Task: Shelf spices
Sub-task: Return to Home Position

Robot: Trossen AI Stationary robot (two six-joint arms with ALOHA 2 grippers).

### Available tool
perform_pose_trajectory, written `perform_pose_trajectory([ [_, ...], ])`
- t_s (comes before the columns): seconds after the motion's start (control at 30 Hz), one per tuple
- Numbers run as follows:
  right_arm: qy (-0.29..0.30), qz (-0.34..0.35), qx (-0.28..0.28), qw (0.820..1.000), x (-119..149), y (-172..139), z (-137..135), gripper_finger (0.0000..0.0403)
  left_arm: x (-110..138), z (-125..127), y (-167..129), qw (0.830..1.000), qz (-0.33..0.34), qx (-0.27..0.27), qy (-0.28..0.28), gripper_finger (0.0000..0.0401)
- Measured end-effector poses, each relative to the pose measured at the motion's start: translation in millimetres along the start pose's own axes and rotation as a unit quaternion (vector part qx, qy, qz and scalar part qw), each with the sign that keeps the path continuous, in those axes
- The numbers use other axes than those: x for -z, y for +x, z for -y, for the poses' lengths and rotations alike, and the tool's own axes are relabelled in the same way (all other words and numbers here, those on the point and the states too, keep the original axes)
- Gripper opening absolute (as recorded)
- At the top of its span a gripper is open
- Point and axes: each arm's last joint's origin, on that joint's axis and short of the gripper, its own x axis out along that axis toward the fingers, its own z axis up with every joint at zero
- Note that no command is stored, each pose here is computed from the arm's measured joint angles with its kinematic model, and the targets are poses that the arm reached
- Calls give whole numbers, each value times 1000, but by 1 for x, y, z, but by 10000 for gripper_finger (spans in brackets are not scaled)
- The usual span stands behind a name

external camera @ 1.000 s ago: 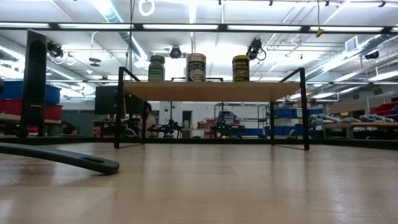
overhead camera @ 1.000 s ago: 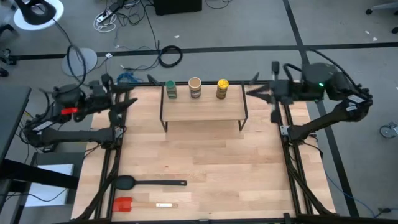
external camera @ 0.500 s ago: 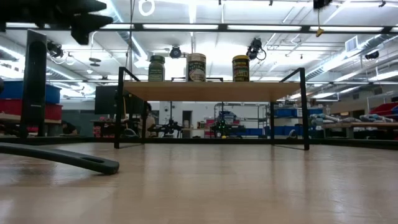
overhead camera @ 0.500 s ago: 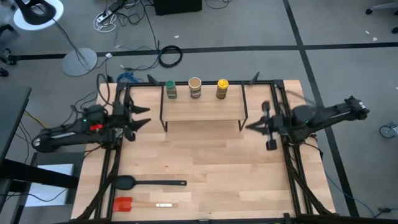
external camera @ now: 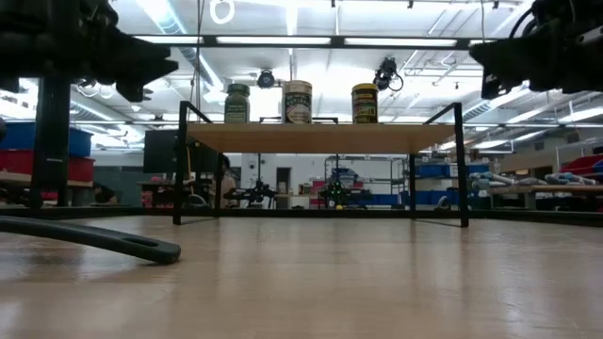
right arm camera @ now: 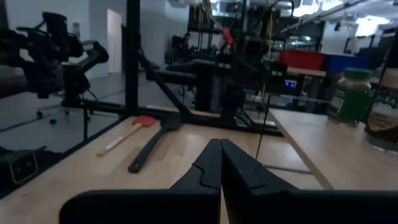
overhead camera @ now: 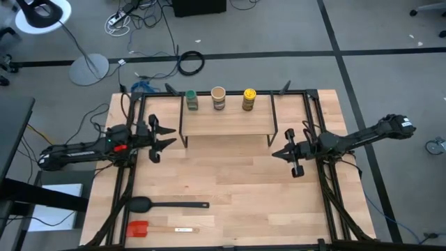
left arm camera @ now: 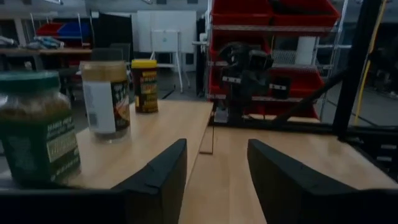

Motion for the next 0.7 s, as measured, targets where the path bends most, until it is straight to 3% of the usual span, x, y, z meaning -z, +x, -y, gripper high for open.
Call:
perform_pose_trajectory([
  [0.37,-6,-45,-1,999,10,-1,8,0,25,-2,0,999,-42,-14,0,145],
  [0.7,-7,-65,6,998,11,-12,11,0,25,-1,-4,999,-39,-13,2,144],
])
